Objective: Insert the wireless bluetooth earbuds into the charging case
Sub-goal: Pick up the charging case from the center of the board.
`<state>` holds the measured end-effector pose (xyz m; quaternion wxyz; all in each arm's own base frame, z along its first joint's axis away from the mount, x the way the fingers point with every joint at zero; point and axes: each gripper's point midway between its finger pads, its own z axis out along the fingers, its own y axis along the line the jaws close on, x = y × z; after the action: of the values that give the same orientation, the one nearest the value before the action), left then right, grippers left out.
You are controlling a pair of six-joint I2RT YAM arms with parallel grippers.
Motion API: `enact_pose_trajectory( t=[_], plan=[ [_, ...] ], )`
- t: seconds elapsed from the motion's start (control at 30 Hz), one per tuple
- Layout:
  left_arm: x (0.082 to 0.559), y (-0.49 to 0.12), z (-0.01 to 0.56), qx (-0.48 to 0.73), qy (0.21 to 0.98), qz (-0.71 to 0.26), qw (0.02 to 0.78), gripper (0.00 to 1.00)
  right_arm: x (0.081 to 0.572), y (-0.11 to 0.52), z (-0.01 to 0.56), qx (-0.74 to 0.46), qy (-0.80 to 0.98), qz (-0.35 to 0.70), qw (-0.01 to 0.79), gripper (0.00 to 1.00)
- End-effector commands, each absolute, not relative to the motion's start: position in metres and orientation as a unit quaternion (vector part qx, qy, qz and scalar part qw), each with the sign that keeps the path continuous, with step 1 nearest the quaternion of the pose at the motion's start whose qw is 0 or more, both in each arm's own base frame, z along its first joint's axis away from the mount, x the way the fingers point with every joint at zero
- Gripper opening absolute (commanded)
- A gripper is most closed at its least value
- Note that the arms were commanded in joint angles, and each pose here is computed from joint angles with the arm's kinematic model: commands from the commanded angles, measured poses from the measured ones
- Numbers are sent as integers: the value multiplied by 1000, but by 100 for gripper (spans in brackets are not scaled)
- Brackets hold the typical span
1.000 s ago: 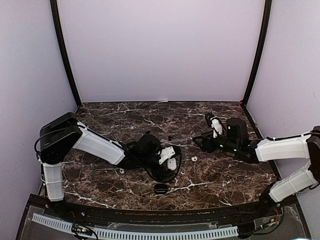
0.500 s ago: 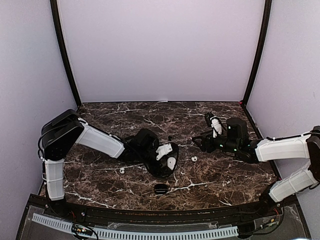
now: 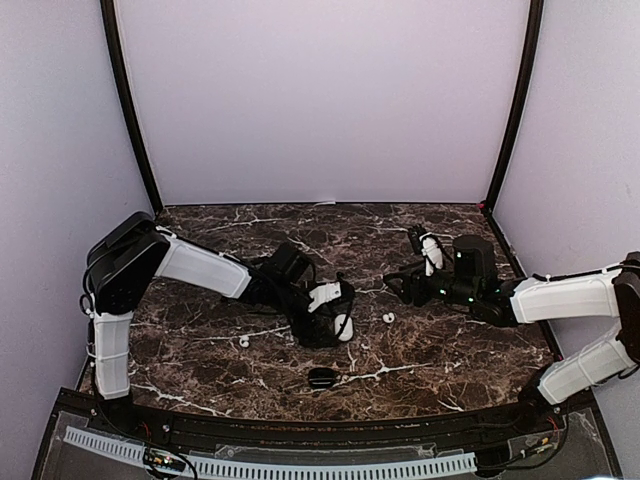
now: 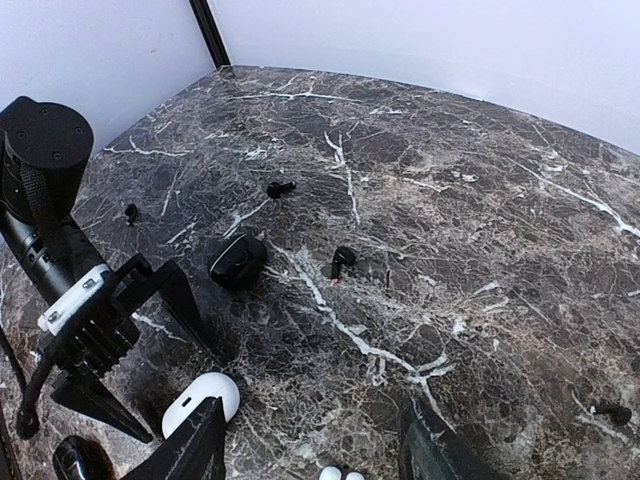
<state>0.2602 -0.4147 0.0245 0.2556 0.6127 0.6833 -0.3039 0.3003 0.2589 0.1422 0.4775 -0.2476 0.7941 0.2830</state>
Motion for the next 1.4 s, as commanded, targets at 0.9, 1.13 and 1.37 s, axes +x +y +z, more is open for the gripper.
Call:
enact_pose_trajectory(
  t=[0.9,1.13,1.37],
  plan=[
    [252,-410,-13,651,688,-224,228,63,303,260,148,-252,782,286,493,58],
    [243,-408,49,592,691,-321,263,63,292,258,170,-259,752,304,524,59],
    [205,-397,93,559,674,-412,250,61,273,271,184,-294,709,359,531,59]
  ],
)
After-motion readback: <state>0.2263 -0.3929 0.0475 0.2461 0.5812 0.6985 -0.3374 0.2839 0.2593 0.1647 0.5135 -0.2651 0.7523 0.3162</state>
